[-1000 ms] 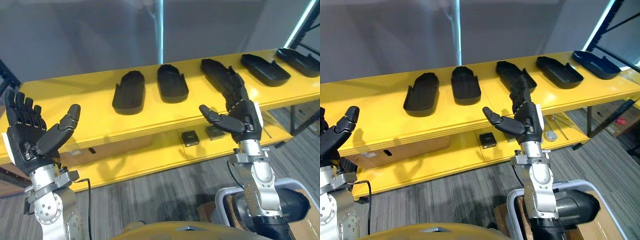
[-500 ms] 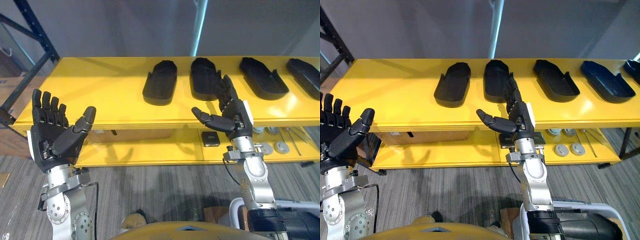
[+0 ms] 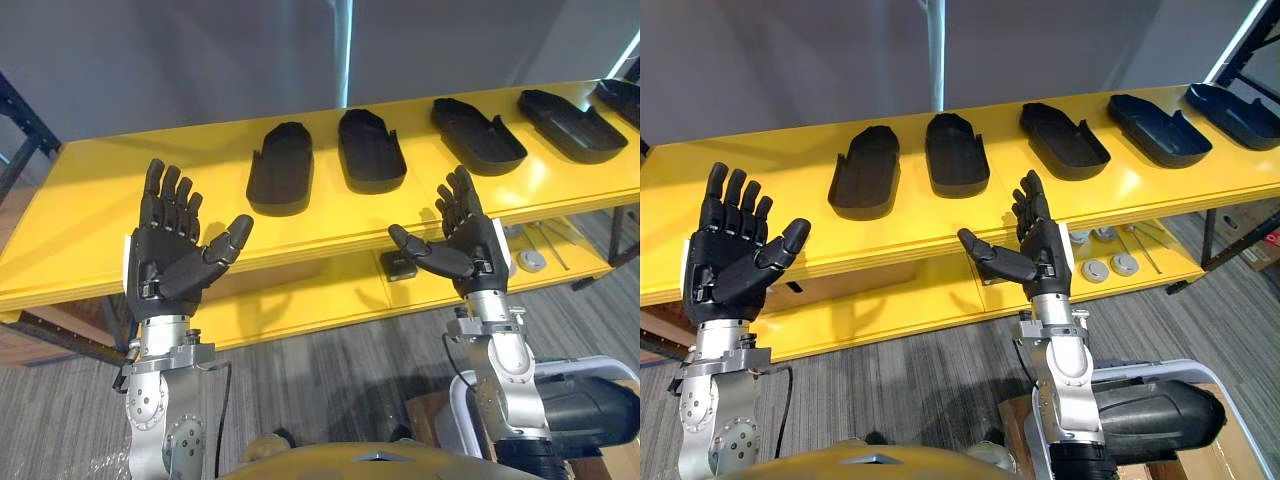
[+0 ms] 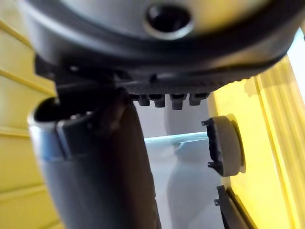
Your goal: Walk over and take three plastic housings, then place them on the shelf
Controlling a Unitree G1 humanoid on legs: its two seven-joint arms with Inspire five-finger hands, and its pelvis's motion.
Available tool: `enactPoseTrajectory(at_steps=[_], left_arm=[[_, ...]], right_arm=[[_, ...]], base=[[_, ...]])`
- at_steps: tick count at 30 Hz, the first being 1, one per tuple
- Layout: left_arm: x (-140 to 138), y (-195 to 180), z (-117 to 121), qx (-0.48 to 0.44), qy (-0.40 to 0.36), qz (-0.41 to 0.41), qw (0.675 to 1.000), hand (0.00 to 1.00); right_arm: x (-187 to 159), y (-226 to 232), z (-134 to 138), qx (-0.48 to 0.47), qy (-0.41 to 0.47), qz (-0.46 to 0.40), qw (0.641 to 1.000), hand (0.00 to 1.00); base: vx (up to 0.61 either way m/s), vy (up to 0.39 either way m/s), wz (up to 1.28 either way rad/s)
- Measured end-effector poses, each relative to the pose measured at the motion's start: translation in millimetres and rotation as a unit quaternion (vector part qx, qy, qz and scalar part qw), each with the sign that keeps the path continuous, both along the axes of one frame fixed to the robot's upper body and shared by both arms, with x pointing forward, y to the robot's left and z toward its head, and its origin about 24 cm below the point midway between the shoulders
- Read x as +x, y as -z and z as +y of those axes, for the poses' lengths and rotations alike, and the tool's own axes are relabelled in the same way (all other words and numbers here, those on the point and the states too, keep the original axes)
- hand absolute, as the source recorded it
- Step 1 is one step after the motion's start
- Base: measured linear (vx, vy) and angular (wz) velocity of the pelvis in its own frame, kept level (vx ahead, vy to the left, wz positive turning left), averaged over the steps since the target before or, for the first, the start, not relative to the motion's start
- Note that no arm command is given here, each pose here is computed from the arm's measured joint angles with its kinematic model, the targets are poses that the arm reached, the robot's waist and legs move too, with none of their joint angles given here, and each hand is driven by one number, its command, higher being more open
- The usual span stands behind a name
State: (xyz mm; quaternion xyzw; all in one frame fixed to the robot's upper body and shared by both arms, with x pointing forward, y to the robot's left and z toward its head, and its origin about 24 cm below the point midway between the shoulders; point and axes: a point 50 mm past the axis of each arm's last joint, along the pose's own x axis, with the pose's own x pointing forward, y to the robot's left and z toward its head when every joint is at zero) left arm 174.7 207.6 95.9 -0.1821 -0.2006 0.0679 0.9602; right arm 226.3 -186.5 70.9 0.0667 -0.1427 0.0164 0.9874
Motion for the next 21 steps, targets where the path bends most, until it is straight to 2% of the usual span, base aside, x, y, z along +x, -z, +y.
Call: enactPoseTrajectory(at_steps=[6,14,19,21], left_arm=[[0.1,4.3,3.4,-0.012,-0.026,0.017,0.999,1.00],[-0.9,8.1,2.5,-0.008,-0.018,0.033,0.999,1.00],[0.9,11.2,-1.7,0.016,0.006,0.050,0.999,1.00],[3.3,16.0,-7.8,0.022,0.041,0.064,0.997,1.00]], right_arm=[[-6.3,-7.9,1.4,-0.002,-0.005,-0.017,1.000,1.00],[-6.3,-6.9,7.7,-0.009,-0.037,-0.016,0.999,1.00],[-6.2,-3.9,25.0,-0.024,-0.083,-0.008,0.996,1.00],[-6.0,-2.1,30.0,-0.027,-0.093,0.000,0.995,1.00]], base=[[0.00,0.001,-0.01],[0.00,-0.002,0.07],[0.01,0.006,0.04],[0.00,0.009,0.02]])
